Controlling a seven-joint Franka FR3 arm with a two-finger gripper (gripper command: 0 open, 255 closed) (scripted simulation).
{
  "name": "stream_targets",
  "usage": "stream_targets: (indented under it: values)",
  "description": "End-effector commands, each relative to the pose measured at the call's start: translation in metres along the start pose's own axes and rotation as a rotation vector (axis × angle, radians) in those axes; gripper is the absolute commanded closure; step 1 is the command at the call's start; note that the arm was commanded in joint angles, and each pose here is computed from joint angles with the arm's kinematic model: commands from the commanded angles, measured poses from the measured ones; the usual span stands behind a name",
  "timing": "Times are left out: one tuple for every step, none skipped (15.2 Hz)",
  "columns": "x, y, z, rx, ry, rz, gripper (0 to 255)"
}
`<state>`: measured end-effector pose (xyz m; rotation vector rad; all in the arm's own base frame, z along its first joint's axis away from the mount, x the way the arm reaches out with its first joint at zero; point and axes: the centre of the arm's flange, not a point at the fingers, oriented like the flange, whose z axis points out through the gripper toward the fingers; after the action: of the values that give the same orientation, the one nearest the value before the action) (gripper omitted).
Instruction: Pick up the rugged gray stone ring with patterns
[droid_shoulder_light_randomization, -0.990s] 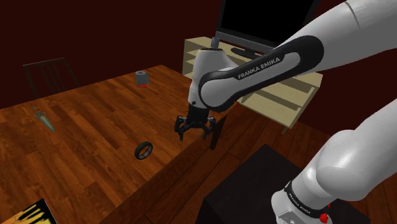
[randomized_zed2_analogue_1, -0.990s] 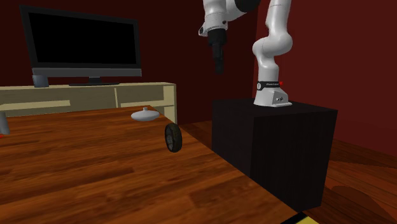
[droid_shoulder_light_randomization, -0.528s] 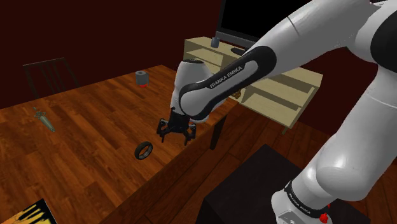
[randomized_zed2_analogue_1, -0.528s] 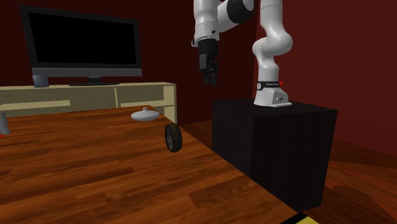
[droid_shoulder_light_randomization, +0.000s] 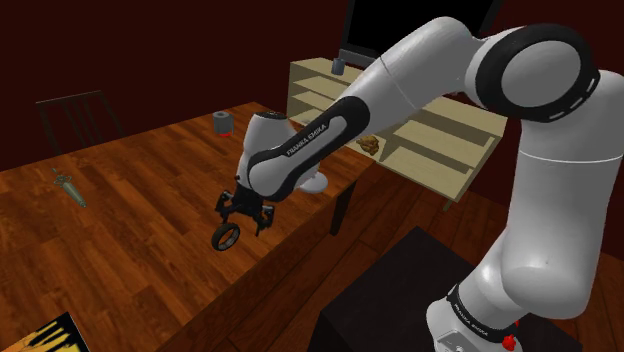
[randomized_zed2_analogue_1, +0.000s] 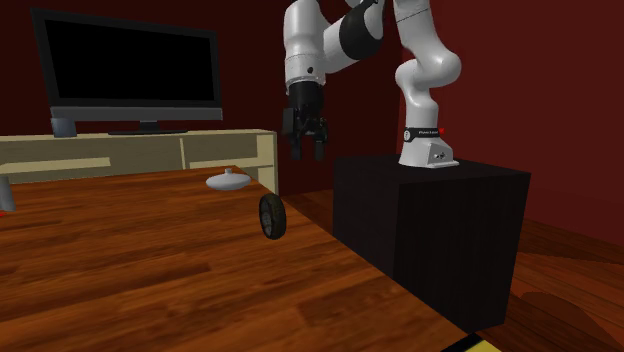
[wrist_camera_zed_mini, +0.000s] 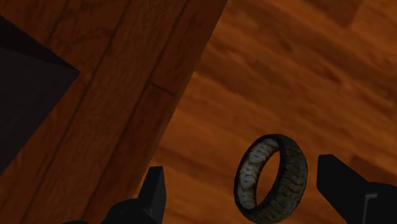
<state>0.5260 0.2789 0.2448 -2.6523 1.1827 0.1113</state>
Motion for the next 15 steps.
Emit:
stream_targets:
  values:
    - [0.006, -0.020, 0.016, 0.022, -0.001, 0.046, 0]
    - [0.010, -0.028, 0.024, 0.032, -0.001, 0.067, 0]
    - [0.014, -0.037, 0.031, 0.043, -0.002, 0.089, 0]
    - [0.018, -0.046, 0.038, 0.053, -0.003, 0.111, 0]
    - [0.022, -0.055, 0.045, 0.063, -0.004, 0.133, 0]
    - [0.027, -0.063, 0.052, 0.074, -0.005, 0.155, 0]
    - [0.027, -0.064, 0.053, 0.075, -0.005, 0.156, 0]
    - [0.028, -0.063, 0.058, 0.075, -0.005, 0.156, 0]
    - [0.029, -0.062, 0.063, 0.075, -0.005, 0.156, 0]
    - [0.029, -0.061, 0.068, 0.075, -0.005, 0.156, 0]
    - [0.030, -0.060, 0.073, 0.075, -0.005, 0.156, 0]
    - [0.031, -0.059, 0.078, 0.075, -0.005, 0.156, 0]
    - [0.032, -0.058, 0.084, 0.075, -0.005, 0.156, 0]
    - [0.033, -0.057, 0.092, 0.075, -0.005, 0.156, 0]
    - [0.033, -0.057, 0.092, 0.075, -0.005, 0.156, 0]
